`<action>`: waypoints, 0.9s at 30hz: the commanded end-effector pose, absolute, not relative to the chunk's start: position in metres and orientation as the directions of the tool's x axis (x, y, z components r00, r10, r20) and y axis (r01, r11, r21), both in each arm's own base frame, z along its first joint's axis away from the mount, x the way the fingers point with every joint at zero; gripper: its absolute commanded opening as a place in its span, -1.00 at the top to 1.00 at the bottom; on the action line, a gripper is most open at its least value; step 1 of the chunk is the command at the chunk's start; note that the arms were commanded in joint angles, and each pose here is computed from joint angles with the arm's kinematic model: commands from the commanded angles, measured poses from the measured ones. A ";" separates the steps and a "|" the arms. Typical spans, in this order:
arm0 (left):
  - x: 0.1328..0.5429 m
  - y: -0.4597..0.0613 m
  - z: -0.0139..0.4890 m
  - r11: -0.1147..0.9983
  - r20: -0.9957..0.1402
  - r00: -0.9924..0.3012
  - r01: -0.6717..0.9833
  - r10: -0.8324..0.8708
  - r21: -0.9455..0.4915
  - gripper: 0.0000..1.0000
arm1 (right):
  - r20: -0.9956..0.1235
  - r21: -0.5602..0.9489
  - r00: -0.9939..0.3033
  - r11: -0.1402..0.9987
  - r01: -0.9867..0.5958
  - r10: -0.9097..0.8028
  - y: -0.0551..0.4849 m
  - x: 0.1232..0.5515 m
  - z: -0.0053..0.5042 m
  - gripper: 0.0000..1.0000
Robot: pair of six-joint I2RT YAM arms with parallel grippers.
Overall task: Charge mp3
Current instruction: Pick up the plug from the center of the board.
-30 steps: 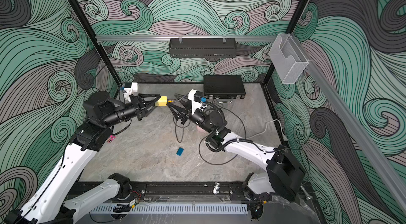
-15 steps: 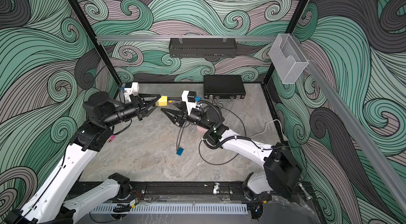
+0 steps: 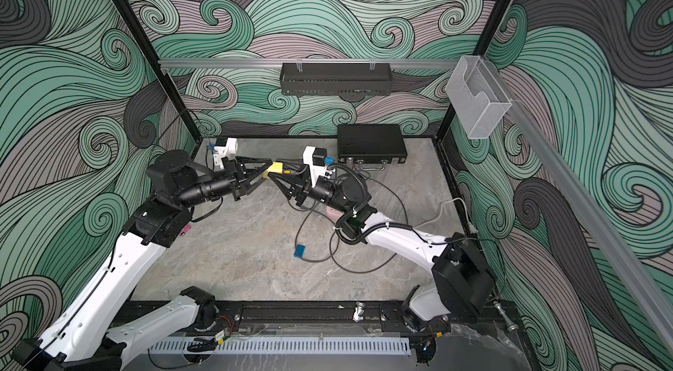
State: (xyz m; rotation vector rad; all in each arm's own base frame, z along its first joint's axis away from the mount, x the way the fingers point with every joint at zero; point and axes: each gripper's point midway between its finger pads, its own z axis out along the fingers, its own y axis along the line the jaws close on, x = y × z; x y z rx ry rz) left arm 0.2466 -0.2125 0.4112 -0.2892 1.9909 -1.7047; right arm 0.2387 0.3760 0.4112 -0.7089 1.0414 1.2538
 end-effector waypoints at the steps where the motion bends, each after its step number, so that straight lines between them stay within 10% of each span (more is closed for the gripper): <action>1: 0.247 -0.217 0.413 0.204 -0.261 -0.856 0.187 -0.447 -0.961 0.40 | -0.898 0.037 0.047 0.181 -0.983 0.437 0.367 0.220 0.438 0.91; 7: 0.255 -0.222 0.412 0.188 -0.253 -0.861 0.187 -0.441 -0.964 0.24 | -0.928 0.003 0.071 0.198 -0.980 0.365 0.356 0.207 0.439 1.00; 10: 0.255 -0.225 0.410 0.190 -0.249 -0.871 0.183 -0.423 -0.965 -0.19 | -0.946 -0.010 0.076 0.205 -0.979 0.316 0.353 0.204 0.435 1.00; 17: 0.251 -0.225 0.417 0.170 -0.285 -0.861 0.234 -0.422 -0.957 0.20 | -0.960 -0.007 0.073 0.236 -0.972 0.269 0.348 0.203 0.428 1.00; 27: 0.240 -0.217 0.377 0.254 -0.228 -0.879 0.127 -0.419 -0.959 -0.29 | -0.966 0.004 0.075 0.303 -0.953 0.249 0.348 0.217 0.428 1.00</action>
